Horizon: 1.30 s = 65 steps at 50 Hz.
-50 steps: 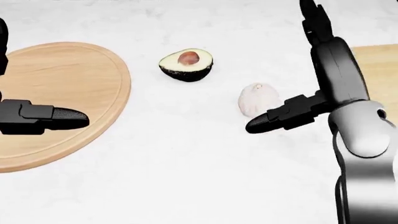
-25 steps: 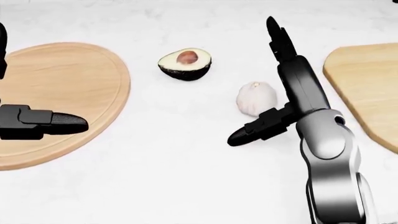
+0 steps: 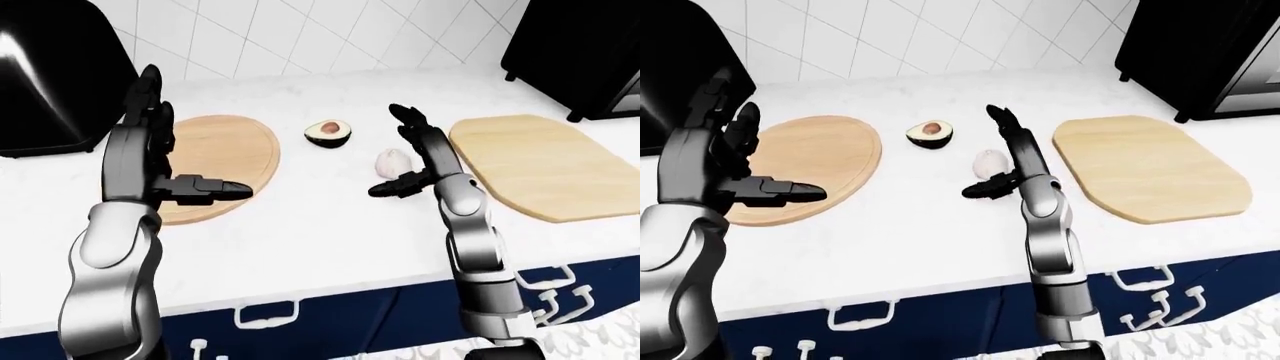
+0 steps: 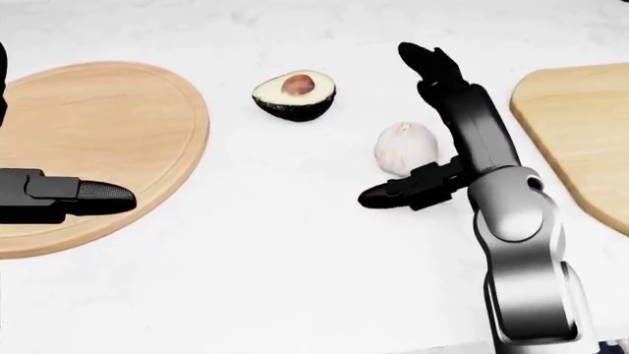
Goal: Place the avocado and the garlic on separate cutting boards.
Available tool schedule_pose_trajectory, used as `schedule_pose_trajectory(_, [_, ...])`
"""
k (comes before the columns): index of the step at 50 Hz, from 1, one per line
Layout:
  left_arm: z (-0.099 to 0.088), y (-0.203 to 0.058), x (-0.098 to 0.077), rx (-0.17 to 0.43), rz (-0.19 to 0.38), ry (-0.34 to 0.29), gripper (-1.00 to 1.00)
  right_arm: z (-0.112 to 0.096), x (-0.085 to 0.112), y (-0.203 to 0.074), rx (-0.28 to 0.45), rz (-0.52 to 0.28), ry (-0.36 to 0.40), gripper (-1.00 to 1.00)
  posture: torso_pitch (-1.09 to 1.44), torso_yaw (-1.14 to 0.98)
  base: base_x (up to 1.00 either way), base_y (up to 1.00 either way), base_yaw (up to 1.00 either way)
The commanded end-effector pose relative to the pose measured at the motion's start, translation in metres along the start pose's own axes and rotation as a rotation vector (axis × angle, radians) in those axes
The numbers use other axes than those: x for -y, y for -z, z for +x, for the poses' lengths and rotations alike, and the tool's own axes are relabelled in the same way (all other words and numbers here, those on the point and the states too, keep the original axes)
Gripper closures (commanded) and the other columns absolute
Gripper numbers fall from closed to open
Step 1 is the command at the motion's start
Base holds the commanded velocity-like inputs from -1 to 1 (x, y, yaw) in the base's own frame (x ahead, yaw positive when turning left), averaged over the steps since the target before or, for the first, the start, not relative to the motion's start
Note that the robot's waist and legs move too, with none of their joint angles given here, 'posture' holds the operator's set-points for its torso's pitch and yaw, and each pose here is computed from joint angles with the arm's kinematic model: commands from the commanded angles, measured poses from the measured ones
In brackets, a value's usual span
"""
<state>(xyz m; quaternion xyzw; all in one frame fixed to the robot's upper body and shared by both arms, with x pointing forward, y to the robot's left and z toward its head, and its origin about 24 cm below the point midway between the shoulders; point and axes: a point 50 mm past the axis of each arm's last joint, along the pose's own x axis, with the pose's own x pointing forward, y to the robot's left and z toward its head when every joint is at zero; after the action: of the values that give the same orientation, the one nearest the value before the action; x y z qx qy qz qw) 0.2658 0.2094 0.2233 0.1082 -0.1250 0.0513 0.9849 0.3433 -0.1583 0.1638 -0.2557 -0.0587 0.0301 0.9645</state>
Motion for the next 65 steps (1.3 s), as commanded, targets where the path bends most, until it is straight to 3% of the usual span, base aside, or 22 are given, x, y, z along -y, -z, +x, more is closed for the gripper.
schedule_pose_trajectory(1, [-0.001, -0.015, -0.002, 0.084, 0.014, -0.014, -1.00, 0.001, 0.010, -0.014, 0.060, -0.024, 0.046, -0.54, 0.00, 0.00, 0.00, 0.00, 0.00])
schedule_pose_trajectory(12, [0.000, -0.018, -0.003, 0.087, 0.017, -0.011, -1.00, 0.000, 0.014, -0.016, 0.056, -0.017, 0.051, -0.15, 0.00, 0.00, 0.00, 0.00, 0.00])
schedule_pose_trajectory(26, [0.000, -0.021, -0.002, 0.091, 0.021, -0.012, -1.00, -0.002, 0.015, -0.018, 0.063, -0.013, 0.051, 0.02, 0.00, 0.00, 0.00, 0.00, 0.00])
schedule_pose_trajectory(33, [-0.002, -0.024, -0.003, 0.096, 0.025, -0.016, -1.00, -0.003, 0.017, -0.022, 0.075, -0.021, 0.057, 0.25, 0.00, 0.00, 0.00, 0.00, 0.00])
schedule_pose_trajectory(50, [-0.004, -0.021, -0.005, 0.093, 0.027, -0.021, -1.00, -0.009, 0.063, -0.054, 0.145, -0.060, 0.171, 0.42, 0.00, 0.00, 0.00, 0.00, 0.00])
schedule_pose_trajectory(65, [-0.003, -0.020, -0.004, 0.088, 0.026, -0.020, -1.00, -0.018, 0.121, -0.038, 0.074, -0.112, 0.350, 0.42, 0.00, 0.00, 0.00, 0.00, 0.00])
